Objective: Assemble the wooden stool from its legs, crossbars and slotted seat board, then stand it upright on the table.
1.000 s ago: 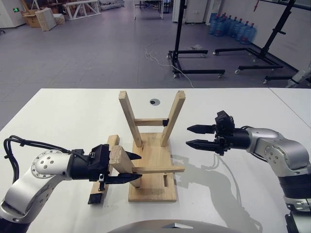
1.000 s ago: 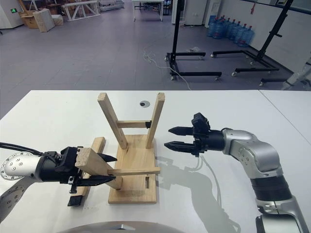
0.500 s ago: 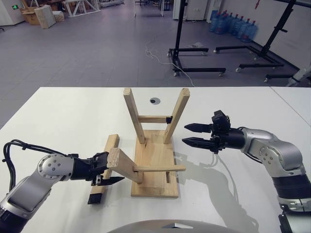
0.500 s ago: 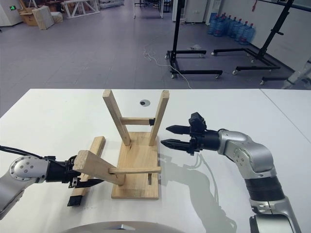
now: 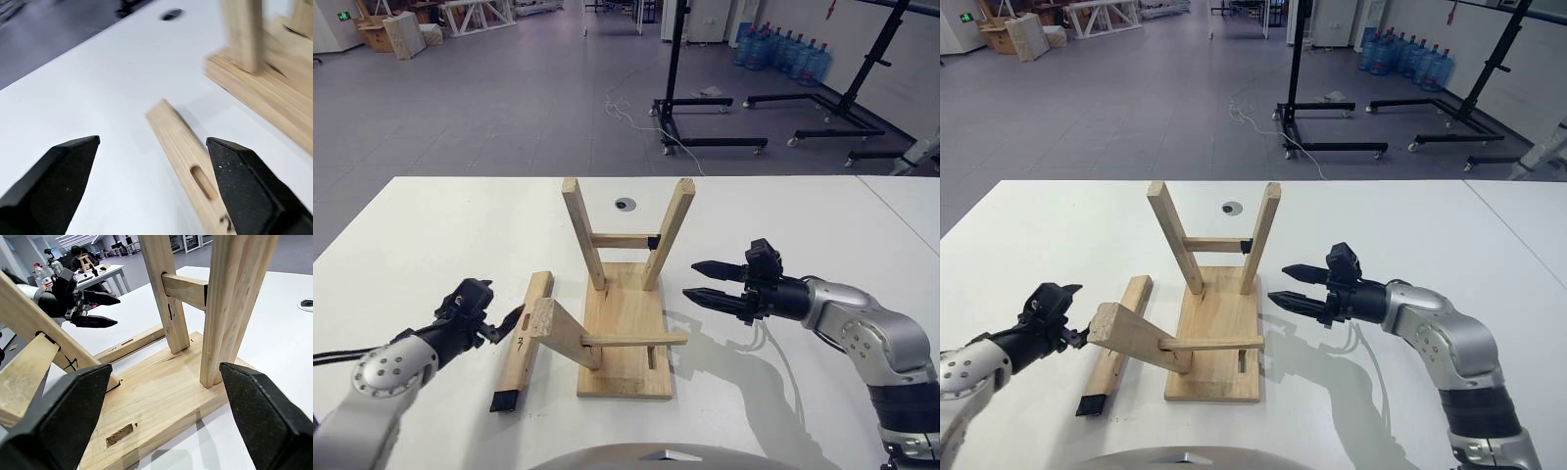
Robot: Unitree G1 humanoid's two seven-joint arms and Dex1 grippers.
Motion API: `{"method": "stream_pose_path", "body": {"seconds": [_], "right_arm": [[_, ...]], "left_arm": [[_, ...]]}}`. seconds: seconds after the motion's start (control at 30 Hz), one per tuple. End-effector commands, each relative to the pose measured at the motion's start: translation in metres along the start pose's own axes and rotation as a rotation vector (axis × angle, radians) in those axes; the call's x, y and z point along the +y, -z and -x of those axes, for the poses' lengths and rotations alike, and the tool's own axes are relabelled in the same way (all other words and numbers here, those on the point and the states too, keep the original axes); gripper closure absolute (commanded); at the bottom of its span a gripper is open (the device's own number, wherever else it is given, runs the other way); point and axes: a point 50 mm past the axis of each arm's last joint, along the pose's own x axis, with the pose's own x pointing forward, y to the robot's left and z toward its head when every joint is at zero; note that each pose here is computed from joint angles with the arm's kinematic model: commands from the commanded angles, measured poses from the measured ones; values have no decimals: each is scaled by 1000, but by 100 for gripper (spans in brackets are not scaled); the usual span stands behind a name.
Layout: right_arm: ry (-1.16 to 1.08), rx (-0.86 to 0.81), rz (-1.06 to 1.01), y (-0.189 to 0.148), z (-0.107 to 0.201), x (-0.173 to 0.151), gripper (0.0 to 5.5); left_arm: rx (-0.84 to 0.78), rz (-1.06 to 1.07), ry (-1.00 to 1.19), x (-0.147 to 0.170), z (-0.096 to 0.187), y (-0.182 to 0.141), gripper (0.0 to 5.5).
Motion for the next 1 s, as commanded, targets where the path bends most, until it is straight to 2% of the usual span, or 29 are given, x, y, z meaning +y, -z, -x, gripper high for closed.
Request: {"method": "stream_pose_path", "body": {"seconds": [0.03,0.2,0.33,0.5,0.8,1.0], "right_arm": [[20,-14,-7,3,-1,4,145],[21,-14,-24,11,-6,12,145],[34,-36,-38,14,-7,16,145],[56,-53,-43,14,-5,18,145],[75,-59,-51,16,-3,20,145],[99,-55,-43,20,-1,21,145]], "left_arm": [[35,124,-60,-20,-10,4,121],[154,198,-111,-19,-19,27,121],[266,203,-81,-23,-15,50,121],[290,231,15,-43,-10,58,121],[328,212,-8,-38,-5,66,121],[380,312,-64,-37,11,81,215]]}}
